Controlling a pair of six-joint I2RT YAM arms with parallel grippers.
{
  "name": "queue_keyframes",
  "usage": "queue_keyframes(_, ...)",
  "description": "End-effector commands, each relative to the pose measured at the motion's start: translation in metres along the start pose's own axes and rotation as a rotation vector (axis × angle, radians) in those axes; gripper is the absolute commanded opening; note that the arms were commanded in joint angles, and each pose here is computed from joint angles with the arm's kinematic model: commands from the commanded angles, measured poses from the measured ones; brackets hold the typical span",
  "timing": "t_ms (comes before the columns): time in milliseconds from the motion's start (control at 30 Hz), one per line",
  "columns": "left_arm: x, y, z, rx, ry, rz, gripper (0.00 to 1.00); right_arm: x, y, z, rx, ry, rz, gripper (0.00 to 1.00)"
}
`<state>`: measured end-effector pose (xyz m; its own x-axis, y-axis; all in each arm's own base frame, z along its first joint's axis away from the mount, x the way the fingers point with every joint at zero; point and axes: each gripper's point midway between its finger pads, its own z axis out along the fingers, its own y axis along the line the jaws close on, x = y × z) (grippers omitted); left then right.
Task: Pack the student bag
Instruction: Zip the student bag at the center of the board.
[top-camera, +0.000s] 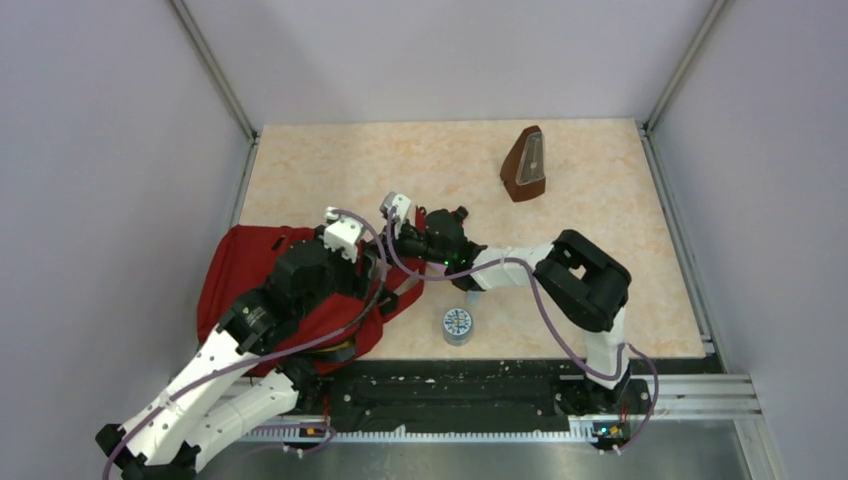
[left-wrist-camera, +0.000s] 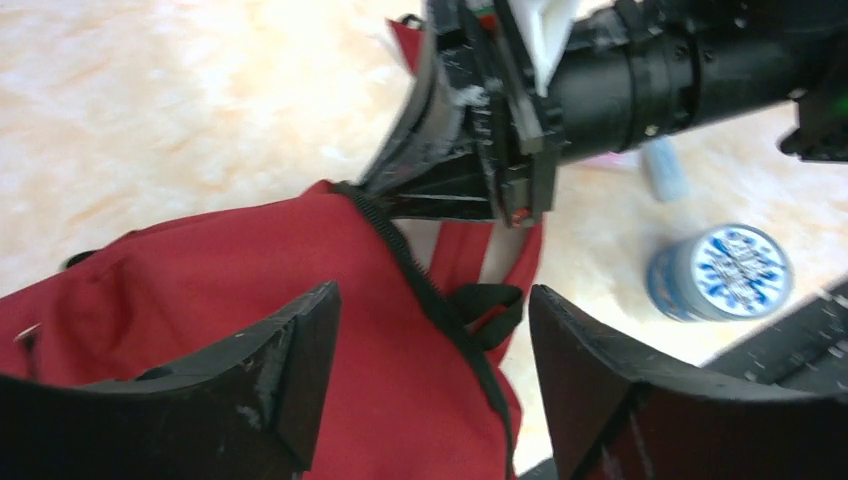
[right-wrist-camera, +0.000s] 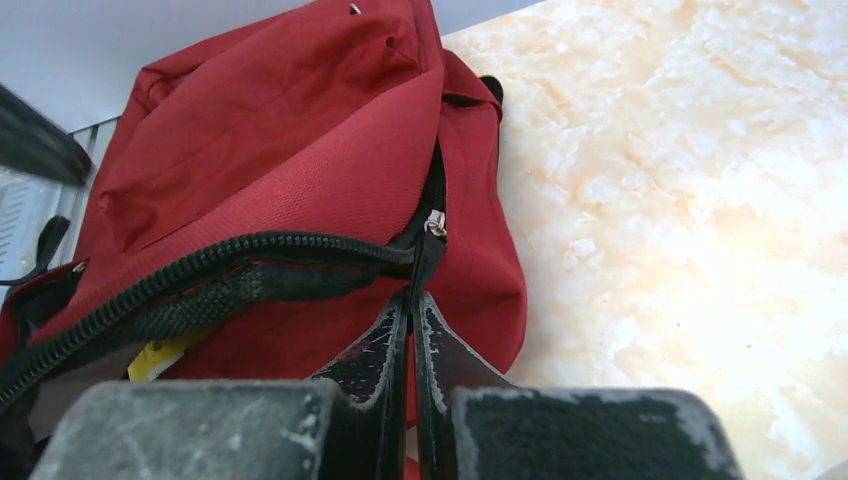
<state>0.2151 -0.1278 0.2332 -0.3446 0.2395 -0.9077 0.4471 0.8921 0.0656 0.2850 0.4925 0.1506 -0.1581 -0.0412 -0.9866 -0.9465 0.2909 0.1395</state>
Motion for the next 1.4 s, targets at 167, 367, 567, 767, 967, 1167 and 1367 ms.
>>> queue_keyframes(167,-0.045,-0.049,-0.006,0.246,-0.090,-0.156,0.85,-0.050,0.014,-0.031,-0.008,-0.140,-0.037,0.00)
queue_keyframes(367,-0.066,-0.030,-0.003,0.124,-0.196,-0.371,0.93,-0.038,0.005,-0.049,0.076,-0.130,-0.038,0.00)
queue_keyframes(567,-0.058,-0.007,0.012,-0.025,-0.203,-0.503,0.98,-0.043,-0.005,-0.065,0.157,-0.139,-0.071,0.00)
queue_keyframes(767,-0.035,0.005,0.039,-0.117,-0.160,-0.581,0.98,-0.056,-0.013,-0.079,0.218,-0.146,-0.115,0.00)
queue_keyframes(967,-0.032,0.017,0.058,-0.158,-0.176,-0.637,0.98,-0.066,-0.011,-0.103,0.245,-0.173,-0.124,0.00)
queue_keyframes(1167,-0.021,0.028,0.086,-0.104,-0.152,-0.726,0.98,-0.052,0.005,-0.109,0.182,-0.164,-0.081,0.00)
queue_keyframes(1367,-0.006,0.022,0.112,-0.084,-0.050,-0.706,0.95,-0.035,0.013,-0.103,0.164,-0.127,-0.076,0.00)
